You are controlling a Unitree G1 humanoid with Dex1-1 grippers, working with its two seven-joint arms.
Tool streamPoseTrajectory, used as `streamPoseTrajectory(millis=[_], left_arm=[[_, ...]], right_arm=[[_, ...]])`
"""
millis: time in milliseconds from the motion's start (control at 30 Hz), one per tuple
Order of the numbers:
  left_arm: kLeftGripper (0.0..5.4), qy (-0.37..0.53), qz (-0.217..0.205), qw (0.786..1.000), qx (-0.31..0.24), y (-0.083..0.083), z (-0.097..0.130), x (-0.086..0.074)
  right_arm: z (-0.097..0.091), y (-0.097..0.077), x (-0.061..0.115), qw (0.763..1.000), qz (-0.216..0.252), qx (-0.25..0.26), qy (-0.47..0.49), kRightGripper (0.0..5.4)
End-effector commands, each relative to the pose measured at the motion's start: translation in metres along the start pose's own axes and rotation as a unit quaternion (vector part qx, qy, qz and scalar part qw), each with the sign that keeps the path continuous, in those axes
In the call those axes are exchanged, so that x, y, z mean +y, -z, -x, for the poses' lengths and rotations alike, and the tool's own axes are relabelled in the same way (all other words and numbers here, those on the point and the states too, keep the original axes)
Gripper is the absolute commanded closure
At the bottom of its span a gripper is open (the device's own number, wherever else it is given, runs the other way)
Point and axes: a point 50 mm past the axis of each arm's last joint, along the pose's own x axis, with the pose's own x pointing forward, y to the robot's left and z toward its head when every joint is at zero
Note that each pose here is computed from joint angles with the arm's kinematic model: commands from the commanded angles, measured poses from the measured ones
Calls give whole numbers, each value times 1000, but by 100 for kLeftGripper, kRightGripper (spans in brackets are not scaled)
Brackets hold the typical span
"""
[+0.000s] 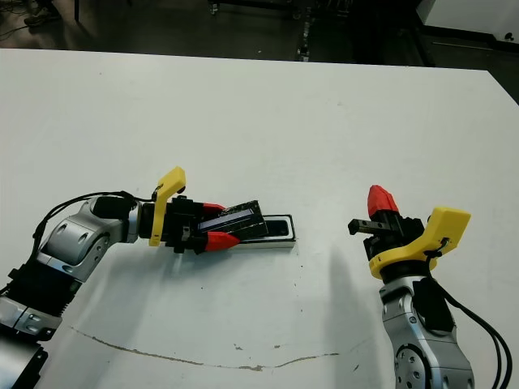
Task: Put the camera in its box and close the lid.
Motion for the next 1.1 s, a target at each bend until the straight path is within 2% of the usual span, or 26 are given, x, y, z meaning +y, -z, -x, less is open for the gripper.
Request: streamPoseTrajectory(millis=[33, 233, 800, 1100], left_arm=[[223, 25, 18, 999, 28, 16, -10, -3], [223, 42, 24, 998, 30, 16, -20, -4], [223, 57, -4, 998, 8, 12, -42, -15], [223, 64, 14, 998, -5, 14, -49, -21]], right_arm=[[2, 0, -4, 1000, 10, -1, 4, 540], [2, 0, -5, 1000, 11, -1, 2, 540], [1, 0, -4, 1000, 9, 1, 8, 540], [1, -1, -4, 1000, 12, 0, 8, 540]])
